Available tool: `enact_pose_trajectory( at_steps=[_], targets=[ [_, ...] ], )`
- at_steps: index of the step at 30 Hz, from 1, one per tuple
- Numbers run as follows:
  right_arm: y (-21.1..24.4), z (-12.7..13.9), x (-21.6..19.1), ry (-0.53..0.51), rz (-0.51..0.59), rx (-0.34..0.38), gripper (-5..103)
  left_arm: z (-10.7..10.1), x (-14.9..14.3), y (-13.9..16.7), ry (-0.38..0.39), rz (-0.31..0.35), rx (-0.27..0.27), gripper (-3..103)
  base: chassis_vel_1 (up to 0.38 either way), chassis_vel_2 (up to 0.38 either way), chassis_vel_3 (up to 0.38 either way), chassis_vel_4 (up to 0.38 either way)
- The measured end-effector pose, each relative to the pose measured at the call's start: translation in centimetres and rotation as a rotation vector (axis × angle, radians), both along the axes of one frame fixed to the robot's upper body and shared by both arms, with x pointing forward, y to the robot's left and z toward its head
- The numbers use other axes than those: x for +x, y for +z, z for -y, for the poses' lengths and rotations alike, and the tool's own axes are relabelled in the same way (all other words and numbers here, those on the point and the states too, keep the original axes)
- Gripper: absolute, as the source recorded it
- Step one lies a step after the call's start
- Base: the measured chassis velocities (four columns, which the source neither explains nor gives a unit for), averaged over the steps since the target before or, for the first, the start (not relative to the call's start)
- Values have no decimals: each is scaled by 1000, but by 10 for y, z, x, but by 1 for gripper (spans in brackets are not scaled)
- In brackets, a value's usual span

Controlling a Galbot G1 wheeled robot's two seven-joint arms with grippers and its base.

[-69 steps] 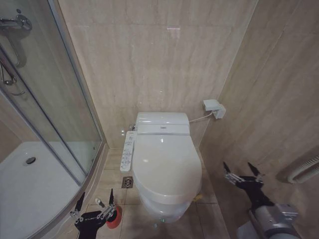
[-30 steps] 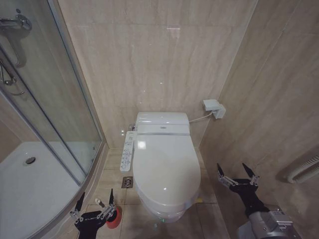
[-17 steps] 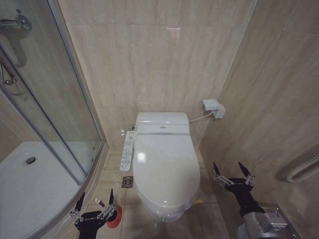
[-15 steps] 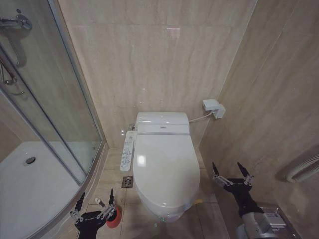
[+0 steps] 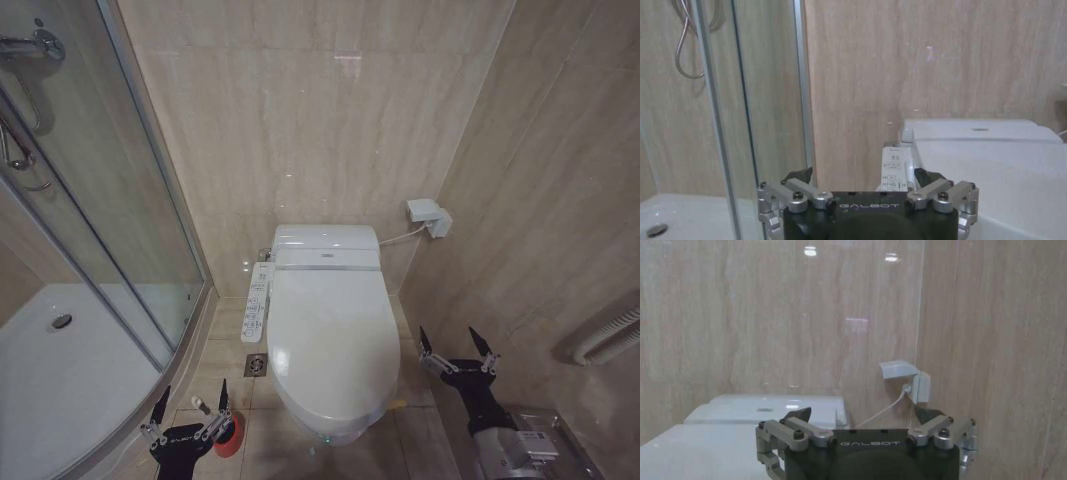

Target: Open the toilet lid, clean the toilet bowl with a toilet brush, close the toilet lid, and flush.

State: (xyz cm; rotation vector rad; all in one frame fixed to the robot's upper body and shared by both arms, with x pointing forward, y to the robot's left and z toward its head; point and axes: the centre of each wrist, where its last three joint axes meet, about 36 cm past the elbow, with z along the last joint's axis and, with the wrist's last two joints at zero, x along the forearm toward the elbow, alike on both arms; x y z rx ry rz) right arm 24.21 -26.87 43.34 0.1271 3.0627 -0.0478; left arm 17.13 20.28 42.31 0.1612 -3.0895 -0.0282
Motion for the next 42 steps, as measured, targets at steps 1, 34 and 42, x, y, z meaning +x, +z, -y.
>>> enact_pose_trajectory(
  at_steps=[1,34,42],
  targets=[
    [0,-2,1,-1,2,1,100,0,0,0,0,0,0,99,0,0,0,0],
    [-2,-13,-7,-20,38,7,100,0,0,0,0,0,0,99,42,-34,-43,37],
    [-4,-13,-7,-31,57,1,100,0,0,0,0,0,0,99,132,61,-140,-72]
  ],
)
